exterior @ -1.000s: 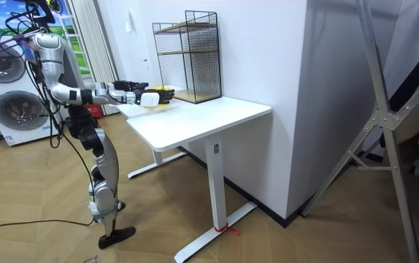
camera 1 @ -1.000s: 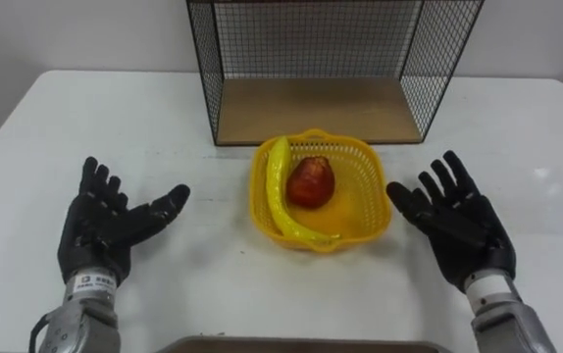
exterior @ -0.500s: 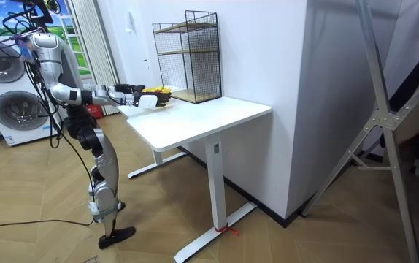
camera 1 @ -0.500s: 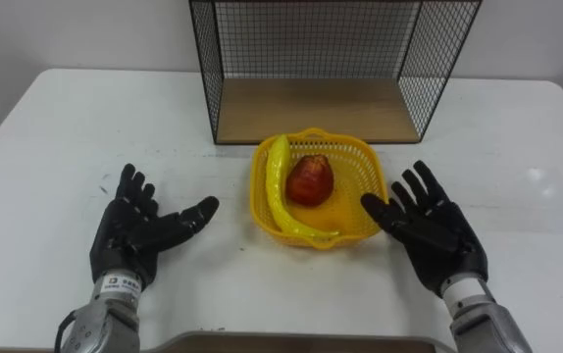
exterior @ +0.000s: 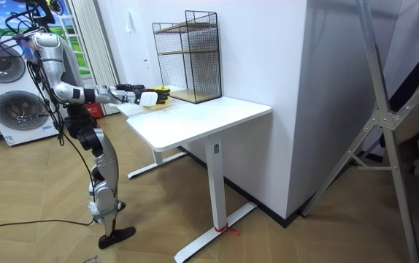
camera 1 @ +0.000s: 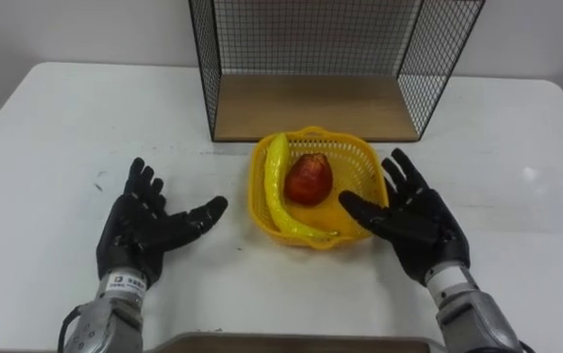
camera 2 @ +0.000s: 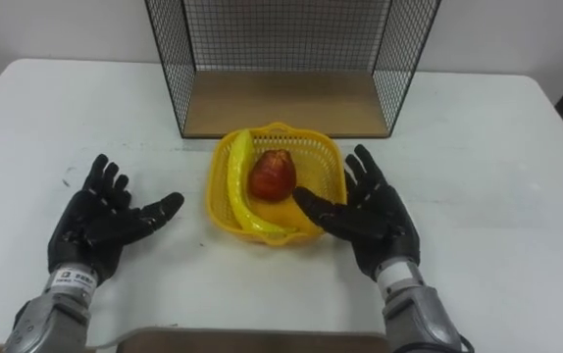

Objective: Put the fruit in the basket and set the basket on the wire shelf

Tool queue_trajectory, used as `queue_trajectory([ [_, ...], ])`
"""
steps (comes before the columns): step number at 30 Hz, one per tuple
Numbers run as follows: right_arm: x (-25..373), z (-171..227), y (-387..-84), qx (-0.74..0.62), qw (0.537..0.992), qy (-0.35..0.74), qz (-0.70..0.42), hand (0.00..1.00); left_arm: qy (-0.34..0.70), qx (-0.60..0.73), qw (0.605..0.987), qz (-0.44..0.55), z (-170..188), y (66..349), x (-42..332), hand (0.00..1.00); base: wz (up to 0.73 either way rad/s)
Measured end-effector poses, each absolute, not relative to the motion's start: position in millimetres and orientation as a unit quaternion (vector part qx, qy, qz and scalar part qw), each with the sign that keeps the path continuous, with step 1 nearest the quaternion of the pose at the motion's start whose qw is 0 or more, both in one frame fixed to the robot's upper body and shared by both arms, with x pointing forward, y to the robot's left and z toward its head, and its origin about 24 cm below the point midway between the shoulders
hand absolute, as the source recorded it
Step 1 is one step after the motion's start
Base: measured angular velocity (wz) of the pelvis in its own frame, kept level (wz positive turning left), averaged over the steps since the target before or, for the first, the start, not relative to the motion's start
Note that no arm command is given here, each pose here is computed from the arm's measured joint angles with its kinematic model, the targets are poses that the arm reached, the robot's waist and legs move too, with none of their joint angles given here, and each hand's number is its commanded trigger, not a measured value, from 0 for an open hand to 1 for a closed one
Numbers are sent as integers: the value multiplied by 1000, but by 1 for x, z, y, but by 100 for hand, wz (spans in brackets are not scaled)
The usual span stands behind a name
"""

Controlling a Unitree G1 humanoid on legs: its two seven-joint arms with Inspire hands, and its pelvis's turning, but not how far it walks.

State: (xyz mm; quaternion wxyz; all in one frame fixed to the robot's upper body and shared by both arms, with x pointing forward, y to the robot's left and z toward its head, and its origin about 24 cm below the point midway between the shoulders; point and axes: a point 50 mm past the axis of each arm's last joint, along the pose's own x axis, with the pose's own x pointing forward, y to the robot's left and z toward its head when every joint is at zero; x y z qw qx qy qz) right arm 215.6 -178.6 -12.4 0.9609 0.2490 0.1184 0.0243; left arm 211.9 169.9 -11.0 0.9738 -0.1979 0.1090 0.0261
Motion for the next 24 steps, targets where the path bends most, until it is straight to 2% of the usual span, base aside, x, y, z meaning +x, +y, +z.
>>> queue_trajectory([
  [3, 215, -13, -176, 250, 960, 120, 33, 0, 115, -202, 972, -23, -12, 153, 212, 0, 0],
  [9, 218, -14, -173, 251, 959, 123, 42, 0, 122, -207, 968, -70, -12, 136, 210, 0, -1],
  [24, 222, -12, -157, 251, 957, 122, 74, 0, 125, -226, 961, -102, -11, 123, 210, 0, -2],
])
